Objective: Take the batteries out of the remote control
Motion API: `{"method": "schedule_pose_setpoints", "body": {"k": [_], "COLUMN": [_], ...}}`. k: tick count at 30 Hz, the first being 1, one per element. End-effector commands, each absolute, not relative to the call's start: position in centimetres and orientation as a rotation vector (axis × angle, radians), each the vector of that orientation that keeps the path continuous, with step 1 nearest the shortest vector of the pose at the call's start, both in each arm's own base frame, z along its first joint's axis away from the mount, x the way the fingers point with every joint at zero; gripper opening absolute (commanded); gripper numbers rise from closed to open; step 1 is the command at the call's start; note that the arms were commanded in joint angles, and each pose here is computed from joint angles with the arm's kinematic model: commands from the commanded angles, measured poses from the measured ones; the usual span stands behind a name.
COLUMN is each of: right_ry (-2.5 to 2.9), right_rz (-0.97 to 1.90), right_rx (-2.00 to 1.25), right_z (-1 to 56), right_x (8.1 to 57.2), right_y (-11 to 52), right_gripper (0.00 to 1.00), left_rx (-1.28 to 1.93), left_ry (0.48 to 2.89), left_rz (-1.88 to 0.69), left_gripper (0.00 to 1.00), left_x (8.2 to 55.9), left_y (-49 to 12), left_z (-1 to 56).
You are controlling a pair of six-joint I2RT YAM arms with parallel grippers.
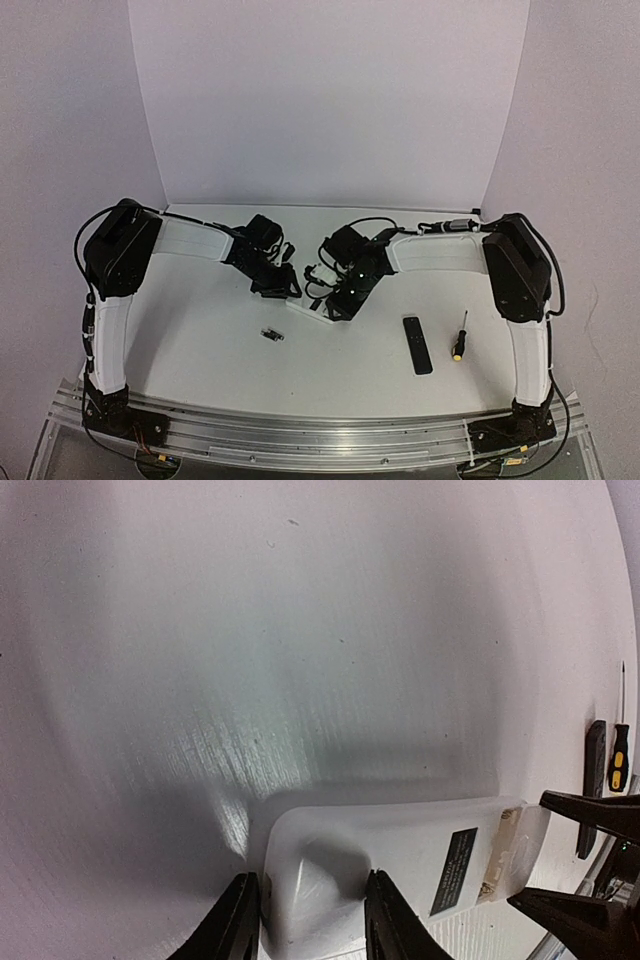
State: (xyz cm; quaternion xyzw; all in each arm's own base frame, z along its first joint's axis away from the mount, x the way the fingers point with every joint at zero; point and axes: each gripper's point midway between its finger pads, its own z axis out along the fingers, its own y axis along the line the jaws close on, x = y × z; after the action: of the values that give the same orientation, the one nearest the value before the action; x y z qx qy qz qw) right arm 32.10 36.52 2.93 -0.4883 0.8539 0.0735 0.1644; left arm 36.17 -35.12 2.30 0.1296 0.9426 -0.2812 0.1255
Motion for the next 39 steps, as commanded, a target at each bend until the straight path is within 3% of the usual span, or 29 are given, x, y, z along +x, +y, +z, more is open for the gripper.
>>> {"method": "schedule_pose_setpoints", "body": {"k": [1, 39], "right_ry": [2.449, 2.538], "right_rz": [0.254, 0.121], "right_rx": [-1.385, -1.339], "right_z": [3.3, 1.7], "right_x": [31.7, 32.4], "right_y": [37.3, 36.0], "right_gripper": [0.26, 0.23], "left_rx": [0.364, 0.405], "left_ry": [2.855, 2.856], "left_rz": [-0.735, -0.747], "left_gripper": [0.36, 0.36], "left_x": [34.1, 33.9], "left_y": [-33.8, -33.9], "left_z": [0.0, -0.1]}}
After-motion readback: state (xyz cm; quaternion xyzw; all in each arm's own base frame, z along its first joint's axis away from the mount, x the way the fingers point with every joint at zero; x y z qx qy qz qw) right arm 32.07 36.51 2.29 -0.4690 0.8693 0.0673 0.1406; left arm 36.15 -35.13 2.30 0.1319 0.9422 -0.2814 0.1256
